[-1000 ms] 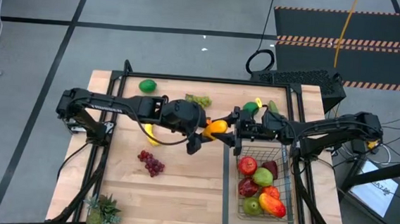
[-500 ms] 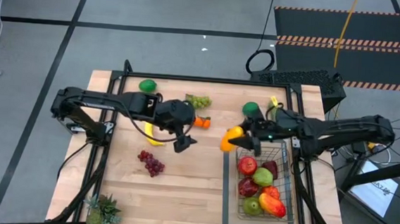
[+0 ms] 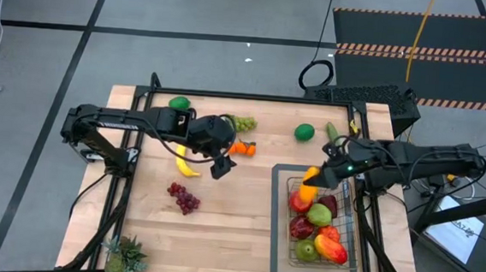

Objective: Build produce basket
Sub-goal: Put the yellow mango into the wire basket

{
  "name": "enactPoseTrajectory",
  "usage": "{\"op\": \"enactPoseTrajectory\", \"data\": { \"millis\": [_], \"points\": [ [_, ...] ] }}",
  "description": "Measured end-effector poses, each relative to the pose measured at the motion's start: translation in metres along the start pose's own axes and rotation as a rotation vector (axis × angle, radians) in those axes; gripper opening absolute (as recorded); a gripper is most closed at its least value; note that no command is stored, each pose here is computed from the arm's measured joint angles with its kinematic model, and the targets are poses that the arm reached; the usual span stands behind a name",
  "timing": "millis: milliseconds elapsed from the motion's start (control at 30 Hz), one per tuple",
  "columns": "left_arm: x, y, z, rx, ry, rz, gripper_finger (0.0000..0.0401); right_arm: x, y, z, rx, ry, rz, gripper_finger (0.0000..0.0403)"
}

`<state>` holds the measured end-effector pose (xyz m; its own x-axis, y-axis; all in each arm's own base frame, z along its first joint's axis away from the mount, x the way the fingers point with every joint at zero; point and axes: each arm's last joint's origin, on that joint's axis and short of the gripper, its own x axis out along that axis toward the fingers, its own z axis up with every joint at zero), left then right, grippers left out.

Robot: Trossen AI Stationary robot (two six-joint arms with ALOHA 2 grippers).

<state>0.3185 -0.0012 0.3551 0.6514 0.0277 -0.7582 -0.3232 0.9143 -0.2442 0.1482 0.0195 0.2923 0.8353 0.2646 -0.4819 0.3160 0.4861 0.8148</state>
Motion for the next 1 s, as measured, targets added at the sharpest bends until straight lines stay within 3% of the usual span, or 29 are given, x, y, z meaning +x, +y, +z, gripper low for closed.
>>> {"op": "enactPoseTrajectory", "data": {
  "millis": [467,733,1000],
  "points": [
    [0.000,-0.002,0.000,-0.084,-0.012,0.006,0.0236,-0.011,-0.015,-0.012,0.084,0.117,-0.112,0.0245],
    [-0.001,-0.015,0.001,0.024,-0.062,-0.043,0.0158,-0.014,-0.025,-0.019,0.121,0.216,-0.216,0.0246],
    [-0.004,-0.037,0.005,0.026,-0.179,-0.142,0.0099,-0.010,-0.035,-0.024,0.209,0.288,-0.349,0.0246]
  ]
}}
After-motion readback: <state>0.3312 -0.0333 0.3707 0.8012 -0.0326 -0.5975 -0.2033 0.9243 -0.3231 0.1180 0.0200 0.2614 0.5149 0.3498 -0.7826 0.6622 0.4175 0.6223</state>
